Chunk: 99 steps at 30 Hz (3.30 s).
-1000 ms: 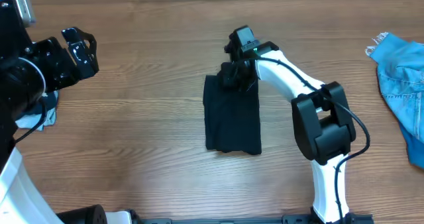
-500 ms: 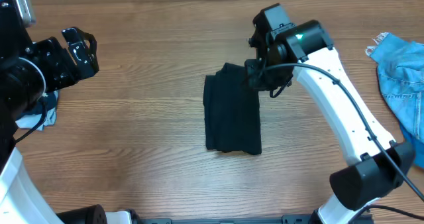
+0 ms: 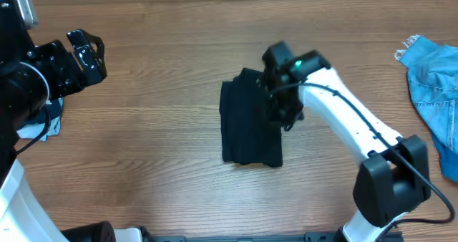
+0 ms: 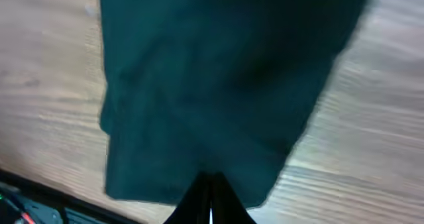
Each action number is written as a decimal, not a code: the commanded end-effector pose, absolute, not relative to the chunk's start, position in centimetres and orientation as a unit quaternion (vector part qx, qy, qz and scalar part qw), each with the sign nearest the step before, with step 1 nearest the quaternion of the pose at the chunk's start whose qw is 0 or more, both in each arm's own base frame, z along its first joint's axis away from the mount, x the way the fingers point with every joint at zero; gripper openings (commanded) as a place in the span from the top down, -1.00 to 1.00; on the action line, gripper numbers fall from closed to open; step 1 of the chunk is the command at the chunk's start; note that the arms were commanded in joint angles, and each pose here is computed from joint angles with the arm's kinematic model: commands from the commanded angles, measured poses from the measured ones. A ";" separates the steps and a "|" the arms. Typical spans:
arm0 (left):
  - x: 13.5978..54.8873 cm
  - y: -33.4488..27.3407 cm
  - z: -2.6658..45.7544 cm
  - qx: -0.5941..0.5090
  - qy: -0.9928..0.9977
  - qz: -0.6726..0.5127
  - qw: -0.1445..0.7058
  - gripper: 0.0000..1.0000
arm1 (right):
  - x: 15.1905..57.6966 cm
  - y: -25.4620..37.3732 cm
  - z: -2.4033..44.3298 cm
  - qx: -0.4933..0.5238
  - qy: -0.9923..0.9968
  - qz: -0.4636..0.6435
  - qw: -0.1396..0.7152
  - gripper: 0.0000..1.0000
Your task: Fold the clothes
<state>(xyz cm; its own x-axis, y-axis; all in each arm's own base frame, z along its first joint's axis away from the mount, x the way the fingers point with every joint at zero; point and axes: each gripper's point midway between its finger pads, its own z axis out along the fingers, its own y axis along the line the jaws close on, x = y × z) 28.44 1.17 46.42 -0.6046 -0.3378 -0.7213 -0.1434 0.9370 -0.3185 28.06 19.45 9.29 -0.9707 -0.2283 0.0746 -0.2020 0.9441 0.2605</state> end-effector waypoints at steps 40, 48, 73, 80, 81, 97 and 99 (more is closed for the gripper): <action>28.5 1.0 46.5 -0.127 0.888 -0.116 0.426 -1.00 | 23.1 24.9 2.7 0.148 -0.979 -0.092 0.102 0.92; 28.5 1.0 46.5 -0.127 0.888 -0.116 0.426 -1.00 | 28.7 28.2 14.1 0.203 -0.963 -0.162 -0.073 0.64; 28.5 1.0 46.5 -0.127 0.888 -0.116 0.426 -1.00 | 38.8 16.0 13.0 0.045 -0.989 -0.116 -0.078 0.23; 28.9 1.0 47.2 -0.144 0.878 -0.128 0.437 -1.00 | 36.0 13.0 14.3 0.014 -0.994 -0.104 -0.032 -0.06; 28.9 1.1 47.1 -0.146 0.879 -0.126 0.437 -1.00 | 35.5 12.6 14.3 0.004 -0.994 -0.112 -0.018 -0.06; 34.2 -2.8 30.7 -0.086 0.975 -0.098 0.178 -0.43 | 30.7 11.3 8.1 -0.005 -0.983 -0.162 0.085 -0.35; 35.1 -4.5 29.0 -0.063 0.979 -0.085 0.174 -0.38 | 29.2 11.9 6.8 -0.006 -0.978 -0.179 0.109 -0.17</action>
<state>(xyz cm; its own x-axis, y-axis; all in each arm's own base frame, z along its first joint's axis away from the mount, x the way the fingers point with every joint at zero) 34.67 -1.61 31.40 -0.8993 -0.2500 -0.3588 -0.1758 0.9579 -0.2269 31.40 10.58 7.46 -0.9847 0.0201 0.1730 0.0678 0.9593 0.2742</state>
